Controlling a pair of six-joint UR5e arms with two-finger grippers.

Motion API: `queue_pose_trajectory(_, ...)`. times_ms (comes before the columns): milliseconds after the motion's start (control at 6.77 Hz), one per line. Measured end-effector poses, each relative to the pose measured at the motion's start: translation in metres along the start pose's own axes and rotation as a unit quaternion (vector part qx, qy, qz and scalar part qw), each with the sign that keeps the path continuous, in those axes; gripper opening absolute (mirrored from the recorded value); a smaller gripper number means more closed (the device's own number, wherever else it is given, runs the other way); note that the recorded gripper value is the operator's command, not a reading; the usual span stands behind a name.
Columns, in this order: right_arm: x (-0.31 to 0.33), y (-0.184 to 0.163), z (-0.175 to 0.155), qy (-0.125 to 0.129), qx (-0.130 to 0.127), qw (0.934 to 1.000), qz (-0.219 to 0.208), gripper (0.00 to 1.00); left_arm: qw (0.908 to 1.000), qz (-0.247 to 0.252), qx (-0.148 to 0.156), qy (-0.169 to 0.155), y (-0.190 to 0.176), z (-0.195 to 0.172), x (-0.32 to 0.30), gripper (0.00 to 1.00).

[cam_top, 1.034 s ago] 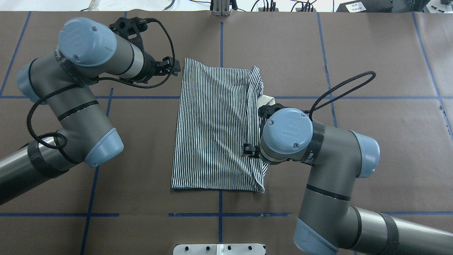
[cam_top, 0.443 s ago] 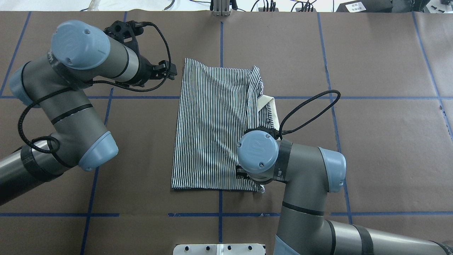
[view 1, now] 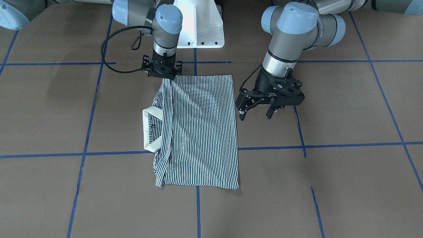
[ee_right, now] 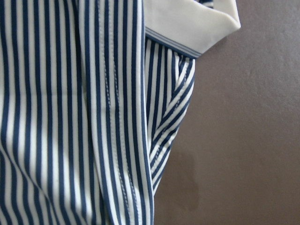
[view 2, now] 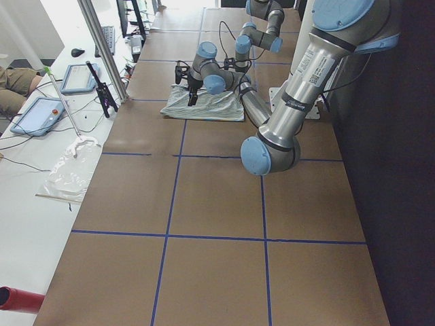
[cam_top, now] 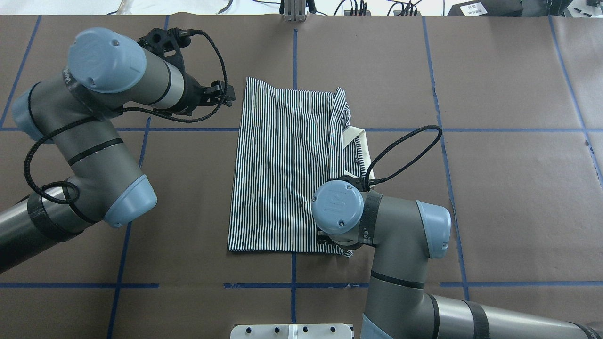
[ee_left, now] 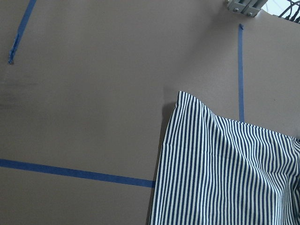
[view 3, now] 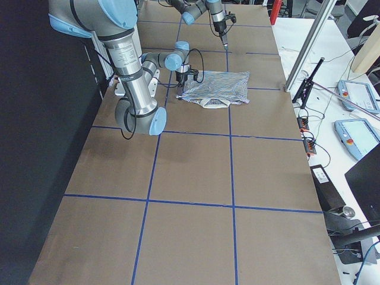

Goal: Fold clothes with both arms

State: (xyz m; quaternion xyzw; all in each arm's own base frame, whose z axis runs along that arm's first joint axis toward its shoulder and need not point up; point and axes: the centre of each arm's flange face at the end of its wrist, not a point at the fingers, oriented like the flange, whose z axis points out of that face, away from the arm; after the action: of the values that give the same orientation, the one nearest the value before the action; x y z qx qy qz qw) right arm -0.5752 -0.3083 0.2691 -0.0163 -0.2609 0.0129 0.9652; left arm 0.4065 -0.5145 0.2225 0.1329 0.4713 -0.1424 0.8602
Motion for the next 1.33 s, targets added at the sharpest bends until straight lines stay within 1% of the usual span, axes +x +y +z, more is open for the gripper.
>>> queue_pose_trajectory(295,0.002,0.004,0.006,0.008,-0.004,1.0,-0.003,1.0,1.0,0.0,0.0,0.0,0.0,0.0,-0.001,1.0)
queue_pose_trajectory(443,0.005,0.004,0.007,0.016,-0.007,0.9998,-0.005,1.0,1.0,0.0,0.001,0.001,0.0,0.0,-0.001,1.0)
queue_pose_trajectory(739,0.014,-0.001,0.01,0.028,-0.007,0.9996,-0.008,1.0,1.0,0.001,0.0,0.002,0.001,0.0,0.0,1.0)
queue_pose_trajectory(1034,0.039,-0.007,0.013,0.038,-0.006,0.9992,-0.01,1.0,1.0,0.002,0.001,0.004,0.001,-0.001,0.003,1.0)
queue_pose_trajectory(1330,0.071,-0.011,0.008,0.04,-0.003,0.9991,-0.014,1.0,1.0,0.002,0.001,0.006,0.001,-0.002,0.005,1.0)
